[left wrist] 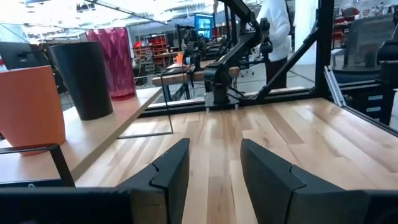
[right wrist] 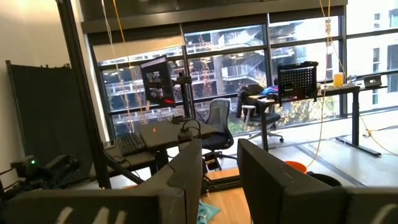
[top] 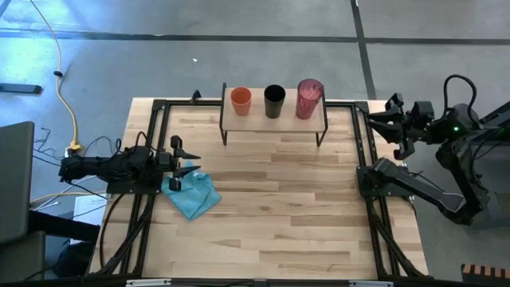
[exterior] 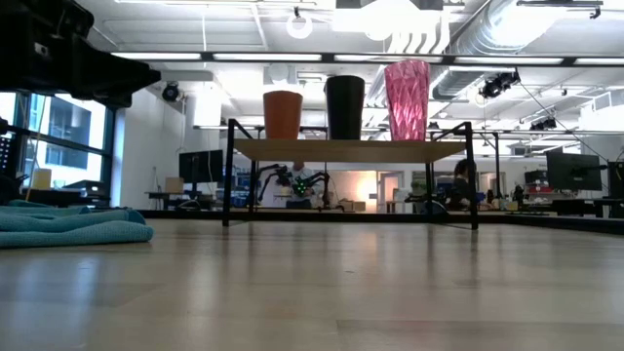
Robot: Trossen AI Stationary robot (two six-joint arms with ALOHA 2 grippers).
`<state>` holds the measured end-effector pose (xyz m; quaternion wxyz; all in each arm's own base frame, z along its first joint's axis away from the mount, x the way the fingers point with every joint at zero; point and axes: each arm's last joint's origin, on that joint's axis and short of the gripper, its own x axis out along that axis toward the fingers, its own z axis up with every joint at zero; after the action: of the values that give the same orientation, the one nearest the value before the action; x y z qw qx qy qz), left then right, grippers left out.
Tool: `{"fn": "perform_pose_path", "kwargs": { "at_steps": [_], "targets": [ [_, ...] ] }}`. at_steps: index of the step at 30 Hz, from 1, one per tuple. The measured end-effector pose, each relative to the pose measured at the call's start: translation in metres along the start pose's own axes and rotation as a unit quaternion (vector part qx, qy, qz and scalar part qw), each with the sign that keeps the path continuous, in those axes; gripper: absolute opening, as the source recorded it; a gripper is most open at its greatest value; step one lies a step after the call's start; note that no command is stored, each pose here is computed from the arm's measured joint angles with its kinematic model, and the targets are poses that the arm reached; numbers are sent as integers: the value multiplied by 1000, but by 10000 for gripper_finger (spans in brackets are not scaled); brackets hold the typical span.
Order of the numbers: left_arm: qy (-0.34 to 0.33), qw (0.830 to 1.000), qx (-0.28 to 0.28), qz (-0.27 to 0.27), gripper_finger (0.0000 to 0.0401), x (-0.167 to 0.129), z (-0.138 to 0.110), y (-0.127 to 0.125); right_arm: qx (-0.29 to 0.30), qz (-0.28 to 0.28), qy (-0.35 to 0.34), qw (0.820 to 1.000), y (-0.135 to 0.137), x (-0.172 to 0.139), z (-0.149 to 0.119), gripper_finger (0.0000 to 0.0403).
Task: Stack small to large cups/mugs on shelf
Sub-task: Return to Home Position
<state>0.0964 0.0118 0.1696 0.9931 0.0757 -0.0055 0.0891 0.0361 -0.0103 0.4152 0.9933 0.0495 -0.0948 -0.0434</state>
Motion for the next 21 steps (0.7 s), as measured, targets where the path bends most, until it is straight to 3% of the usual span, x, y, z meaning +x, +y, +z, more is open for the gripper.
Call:
{"fn": "perform_pose_path", "kwargs": {
  "at_steps": [15,21],
  "targets": [
    [0,1000,-1,-14,134,0,0,-1,-2,0,0,1000,0,0,0,94],
    [0,1000,-1,-14,134,0,0,-1,-57,-6,-17,998,9,-12,0,94]
  ]
}}
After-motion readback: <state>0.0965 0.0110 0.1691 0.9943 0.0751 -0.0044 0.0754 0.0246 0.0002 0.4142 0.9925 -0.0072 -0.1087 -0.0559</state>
